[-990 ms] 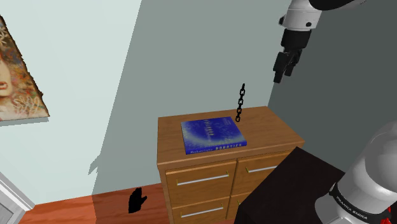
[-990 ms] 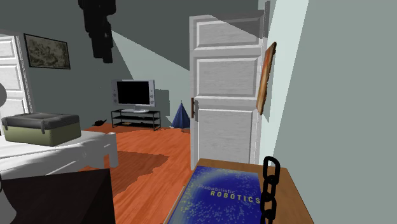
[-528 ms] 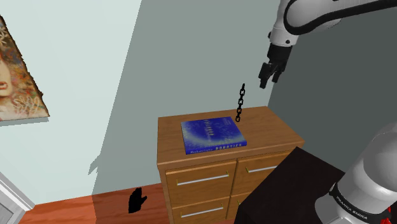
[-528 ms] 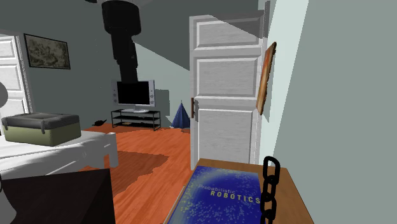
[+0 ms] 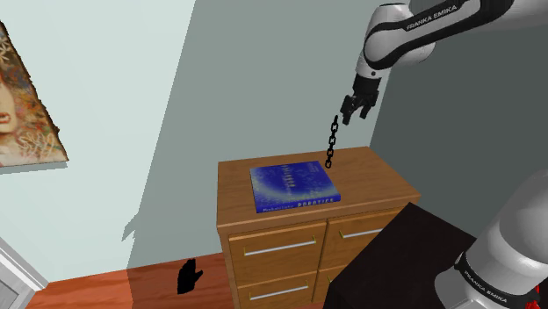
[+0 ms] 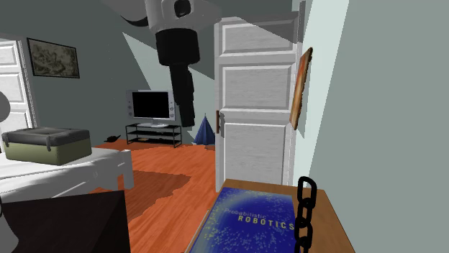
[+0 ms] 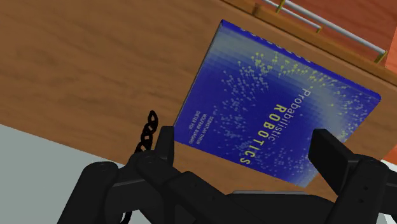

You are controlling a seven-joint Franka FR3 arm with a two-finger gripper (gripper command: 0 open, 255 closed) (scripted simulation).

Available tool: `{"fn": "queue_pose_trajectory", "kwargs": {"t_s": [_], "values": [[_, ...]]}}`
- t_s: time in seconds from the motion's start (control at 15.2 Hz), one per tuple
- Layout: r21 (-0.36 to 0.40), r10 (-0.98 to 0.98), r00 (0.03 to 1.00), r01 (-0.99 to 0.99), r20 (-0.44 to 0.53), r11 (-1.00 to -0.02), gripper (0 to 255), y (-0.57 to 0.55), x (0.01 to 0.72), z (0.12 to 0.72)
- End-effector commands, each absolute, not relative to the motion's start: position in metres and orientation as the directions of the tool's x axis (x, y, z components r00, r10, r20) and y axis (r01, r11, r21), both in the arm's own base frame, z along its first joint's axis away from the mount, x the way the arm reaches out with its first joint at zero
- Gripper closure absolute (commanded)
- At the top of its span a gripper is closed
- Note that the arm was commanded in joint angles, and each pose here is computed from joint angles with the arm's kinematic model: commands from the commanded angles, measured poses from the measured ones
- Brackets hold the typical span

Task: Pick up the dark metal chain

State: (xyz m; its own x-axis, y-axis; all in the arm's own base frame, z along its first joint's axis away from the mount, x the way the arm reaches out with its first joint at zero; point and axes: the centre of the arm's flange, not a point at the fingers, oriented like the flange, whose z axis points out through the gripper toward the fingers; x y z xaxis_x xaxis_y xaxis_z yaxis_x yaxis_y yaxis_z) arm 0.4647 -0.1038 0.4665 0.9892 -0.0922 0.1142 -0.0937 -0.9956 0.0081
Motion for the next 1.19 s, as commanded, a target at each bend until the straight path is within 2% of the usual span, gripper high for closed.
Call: {"fn": "queue_pose_trajectory", "kwargs": {"t_s": [0.0,1.12], "values": [[0.005,-0.115,0.985,-0.117,0.127,-0.993,0,-0.117,0.479,0.452],[-0.032,-0.292,0.931,-0.292,0.217,-0.956,0,-0.237,0.606,0.347]]}}
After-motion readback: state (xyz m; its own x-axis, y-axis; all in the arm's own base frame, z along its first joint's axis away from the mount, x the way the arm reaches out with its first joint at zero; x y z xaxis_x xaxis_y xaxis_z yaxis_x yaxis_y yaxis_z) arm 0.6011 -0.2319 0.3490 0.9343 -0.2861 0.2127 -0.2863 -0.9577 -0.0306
